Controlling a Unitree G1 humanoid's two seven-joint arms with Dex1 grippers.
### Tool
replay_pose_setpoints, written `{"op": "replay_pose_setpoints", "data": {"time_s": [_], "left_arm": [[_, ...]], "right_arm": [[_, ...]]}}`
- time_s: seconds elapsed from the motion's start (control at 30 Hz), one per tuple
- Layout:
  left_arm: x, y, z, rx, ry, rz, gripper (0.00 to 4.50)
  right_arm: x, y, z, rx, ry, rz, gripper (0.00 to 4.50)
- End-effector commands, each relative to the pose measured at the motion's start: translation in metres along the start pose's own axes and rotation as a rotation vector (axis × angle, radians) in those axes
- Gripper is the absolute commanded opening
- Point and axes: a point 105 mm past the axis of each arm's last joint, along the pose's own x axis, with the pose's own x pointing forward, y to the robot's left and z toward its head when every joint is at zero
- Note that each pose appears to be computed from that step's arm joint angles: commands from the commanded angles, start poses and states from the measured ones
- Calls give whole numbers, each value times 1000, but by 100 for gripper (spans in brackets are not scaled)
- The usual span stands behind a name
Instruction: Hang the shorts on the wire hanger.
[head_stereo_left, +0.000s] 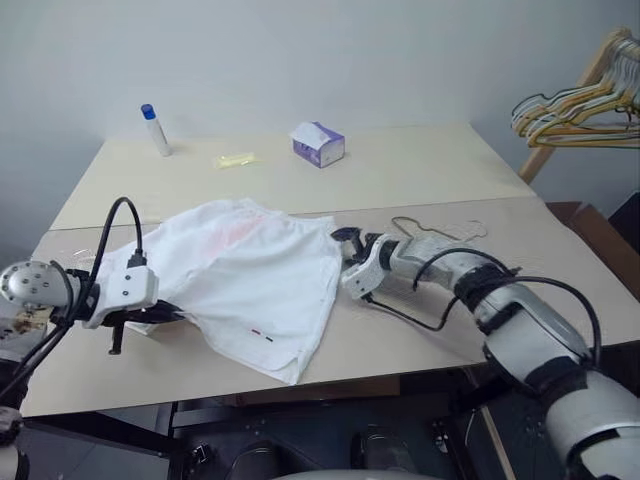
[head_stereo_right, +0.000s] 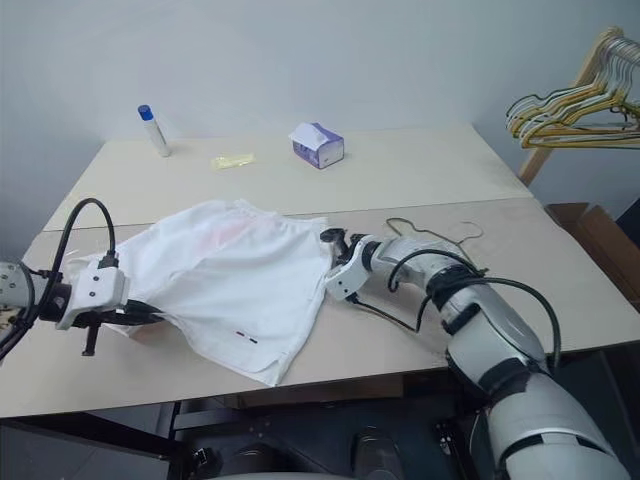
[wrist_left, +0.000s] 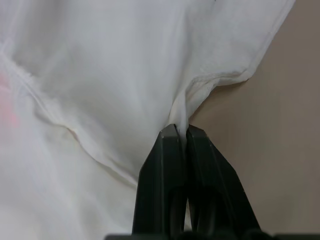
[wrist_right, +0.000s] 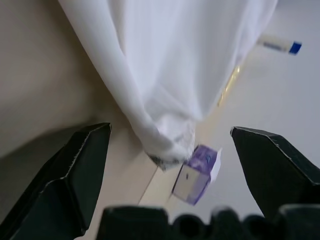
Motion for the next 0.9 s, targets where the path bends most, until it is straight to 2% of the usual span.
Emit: {"op": "replay_pose_setpoints", "data": {"time_s": [0.03,0.07,0.2,0.53,0.67,0.8,0.9], "left_arm": [[-11,4,9,17,-11,43,3],[-11,3,10,13,-12,45,3],[-10,-1,11,5,-16,45,0],[-7,-2,8,-1,4,52,0],[8,20,2,-5,37,139,0],[35,47,-2,72,124,200,0],[59,74,11,104,107,253,0]], "right_arm": [[3,-11,1,-66,-31,-25,450],[5,-14,3,-74,-36,-33,450],[11,-22,3,-88,-26,-48,359],[15,-24,-12,-105,78,-33,6],[8,-22,-35,-84,207,-26,2],[-6,-13,-61,-25,331,2,2],[-24,-2,-82,76,419,26,2]]}}
